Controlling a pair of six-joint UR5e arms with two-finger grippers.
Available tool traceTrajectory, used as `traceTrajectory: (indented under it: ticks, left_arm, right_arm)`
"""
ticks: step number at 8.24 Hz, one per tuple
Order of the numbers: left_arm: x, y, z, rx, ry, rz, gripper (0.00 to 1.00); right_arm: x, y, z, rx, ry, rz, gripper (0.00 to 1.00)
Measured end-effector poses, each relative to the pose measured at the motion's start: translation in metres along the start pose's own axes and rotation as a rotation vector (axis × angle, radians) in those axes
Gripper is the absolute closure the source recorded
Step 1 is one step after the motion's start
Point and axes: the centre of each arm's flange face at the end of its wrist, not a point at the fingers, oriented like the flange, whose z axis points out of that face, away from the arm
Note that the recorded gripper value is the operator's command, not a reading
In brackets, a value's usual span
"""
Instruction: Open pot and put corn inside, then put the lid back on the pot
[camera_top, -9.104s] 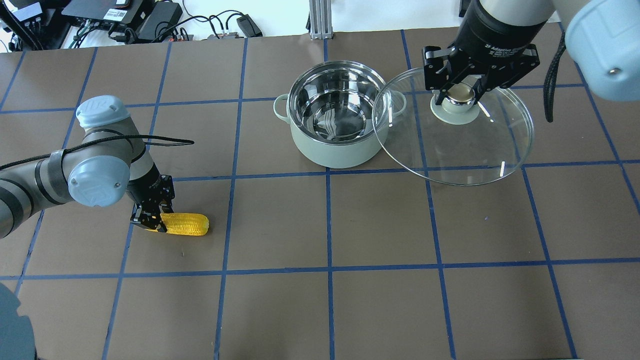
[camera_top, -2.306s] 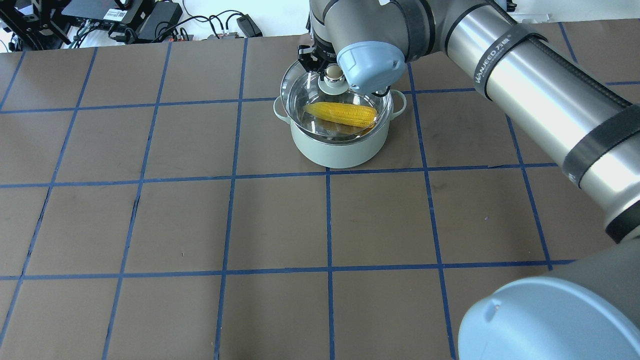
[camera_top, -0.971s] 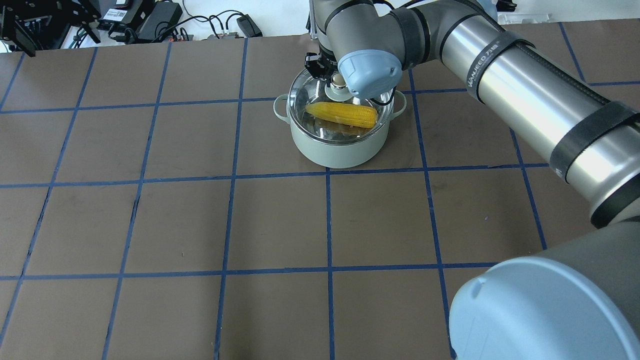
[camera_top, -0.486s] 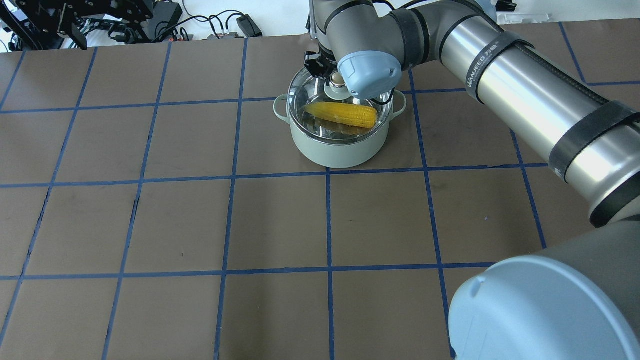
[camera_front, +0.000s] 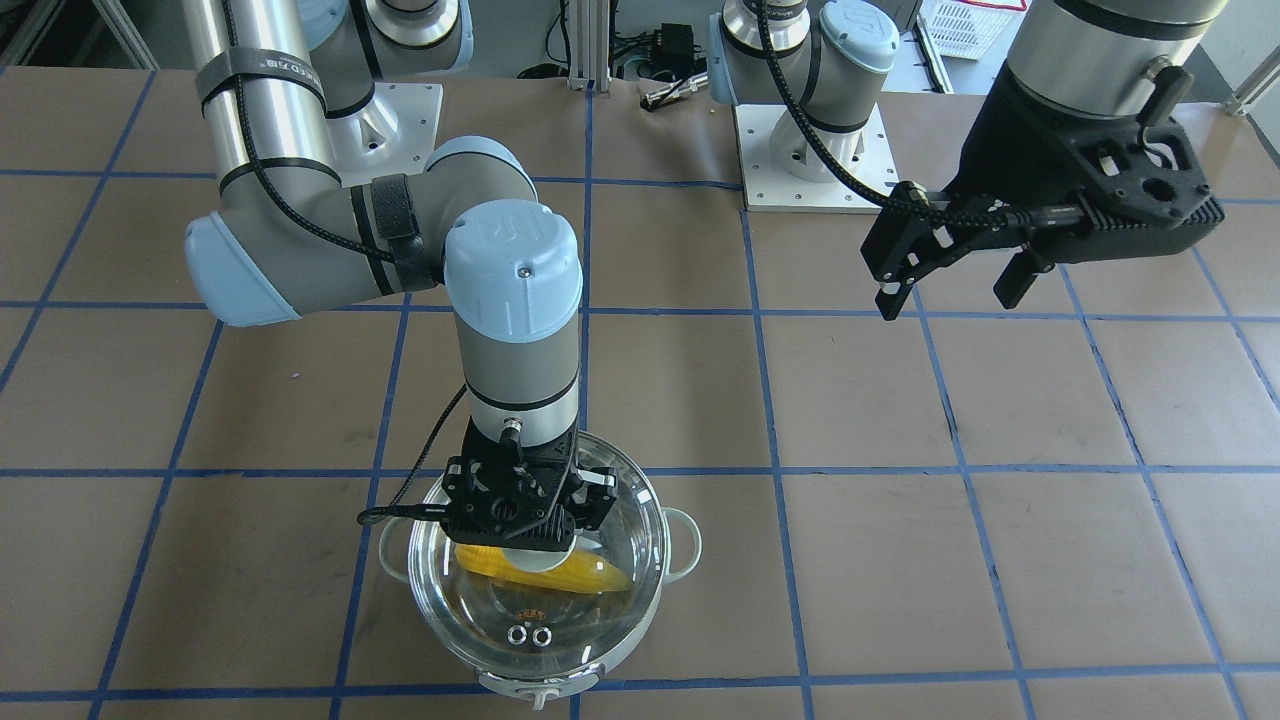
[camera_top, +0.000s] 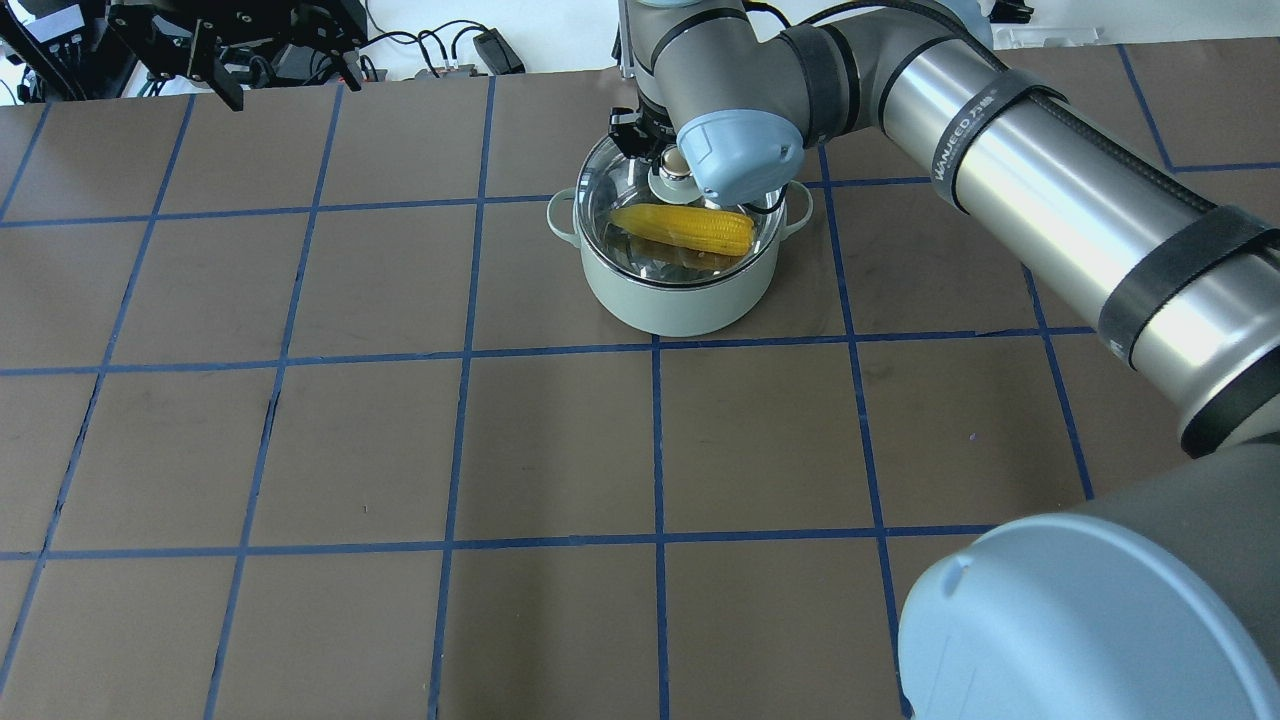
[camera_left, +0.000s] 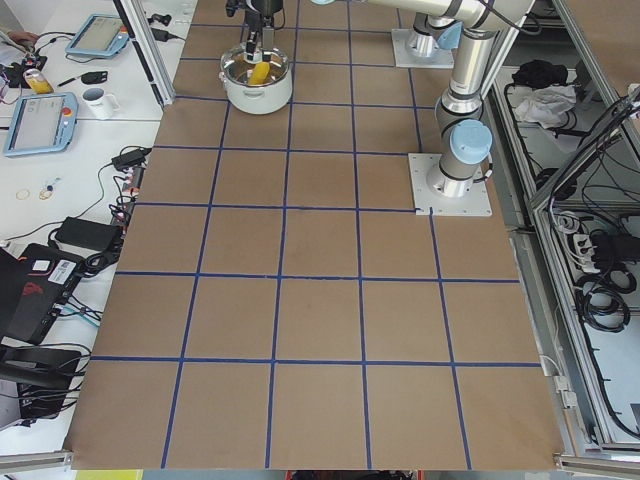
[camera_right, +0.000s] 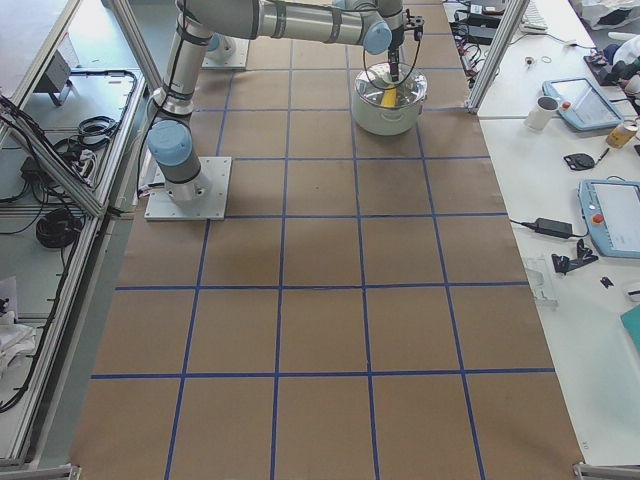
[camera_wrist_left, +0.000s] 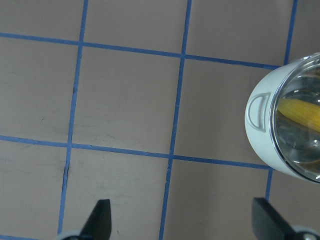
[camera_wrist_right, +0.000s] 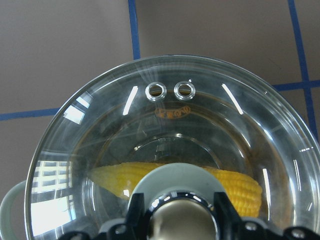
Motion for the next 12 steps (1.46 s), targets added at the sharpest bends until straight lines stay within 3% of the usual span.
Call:
traceTrajectory:
  ticks: [3,5,7,11,12]
  left_arm:
    - [0.006,0.006,0.016,-0.034,0.000,0.012,0.00]
    - [0.002,0.017,0.032,-0.061,-0.037,0.016,0.00]
    - [-0.002,0.023,0.035,-0.063,-0.071,0.017,0.00]
    - [0.003,0.022,0.042,-0.073,-0.071,0.018,0.00]
    - [0.004,0.023,0.042,-0.072,-0.069,0.019,0.00]
  right_arm:
    - [0.000,0.001,0.001,-0.002,-0.001,-0.005,0.97]
    - [0.000,0.001,0.000,-0.005,-0.003,-0.002,0.97]
    - [0.000,0.001,0.000,-0.007,0.000,-0.002,0.97]
    - [0.000,0.002,0.001,-0.012,0.001,-0.008,0.95]
    - [0.000,0.002,0.002,-0.013,0.001,-0.007,0.65]
